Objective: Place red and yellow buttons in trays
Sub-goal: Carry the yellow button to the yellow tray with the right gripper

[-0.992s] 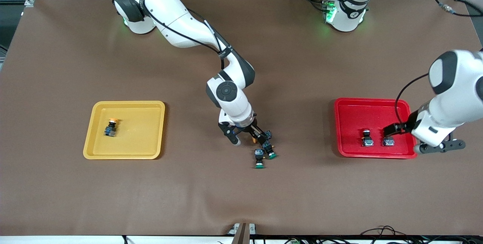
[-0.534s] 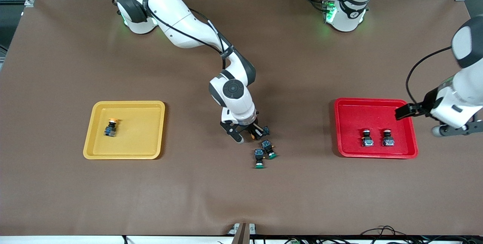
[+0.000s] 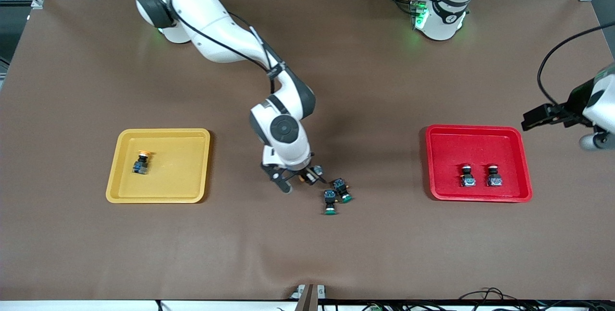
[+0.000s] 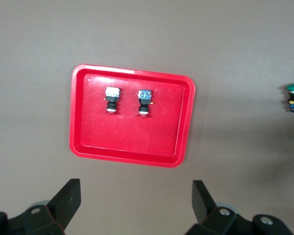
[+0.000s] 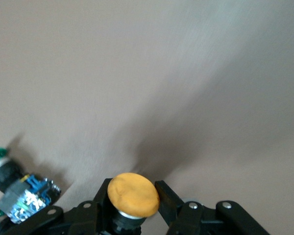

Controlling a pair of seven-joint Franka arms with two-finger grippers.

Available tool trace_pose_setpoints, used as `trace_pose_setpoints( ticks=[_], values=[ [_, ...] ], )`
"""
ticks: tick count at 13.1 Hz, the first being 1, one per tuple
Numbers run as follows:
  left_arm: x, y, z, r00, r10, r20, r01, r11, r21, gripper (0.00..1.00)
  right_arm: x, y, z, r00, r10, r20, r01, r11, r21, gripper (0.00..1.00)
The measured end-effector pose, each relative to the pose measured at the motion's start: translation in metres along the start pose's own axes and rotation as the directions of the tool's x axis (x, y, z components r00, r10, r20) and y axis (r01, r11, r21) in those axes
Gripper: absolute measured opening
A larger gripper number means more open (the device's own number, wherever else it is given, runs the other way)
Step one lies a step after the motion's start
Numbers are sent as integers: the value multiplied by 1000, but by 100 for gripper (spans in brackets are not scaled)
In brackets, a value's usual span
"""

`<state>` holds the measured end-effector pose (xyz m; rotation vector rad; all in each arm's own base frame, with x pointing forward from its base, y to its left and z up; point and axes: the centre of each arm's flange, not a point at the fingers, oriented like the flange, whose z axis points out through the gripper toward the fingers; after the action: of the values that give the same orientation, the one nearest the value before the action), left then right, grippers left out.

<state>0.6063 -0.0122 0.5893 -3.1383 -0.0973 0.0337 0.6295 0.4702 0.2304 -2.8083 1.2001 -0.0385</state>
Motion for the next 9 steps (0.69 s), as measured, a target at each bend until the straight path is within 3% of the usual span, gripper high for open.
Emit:
trace_pose_setpoints(
  ticks=[2,5,9],
  values=[
    [-4,1,-6,1000,8,-1,-8,1000,4,100,38,6,-45,998,-41,43,42,999,-25,42],
    [-6,0,-4,1000,7,17,-7,1000,7,100,102,33,-97,971,-203,128,214,974,-75,42],
    [-8,1,-7,1000,7,18,-7,1000,10,100,197,79,-119,900,-375,224,393,918,-43,42]
  ],
)
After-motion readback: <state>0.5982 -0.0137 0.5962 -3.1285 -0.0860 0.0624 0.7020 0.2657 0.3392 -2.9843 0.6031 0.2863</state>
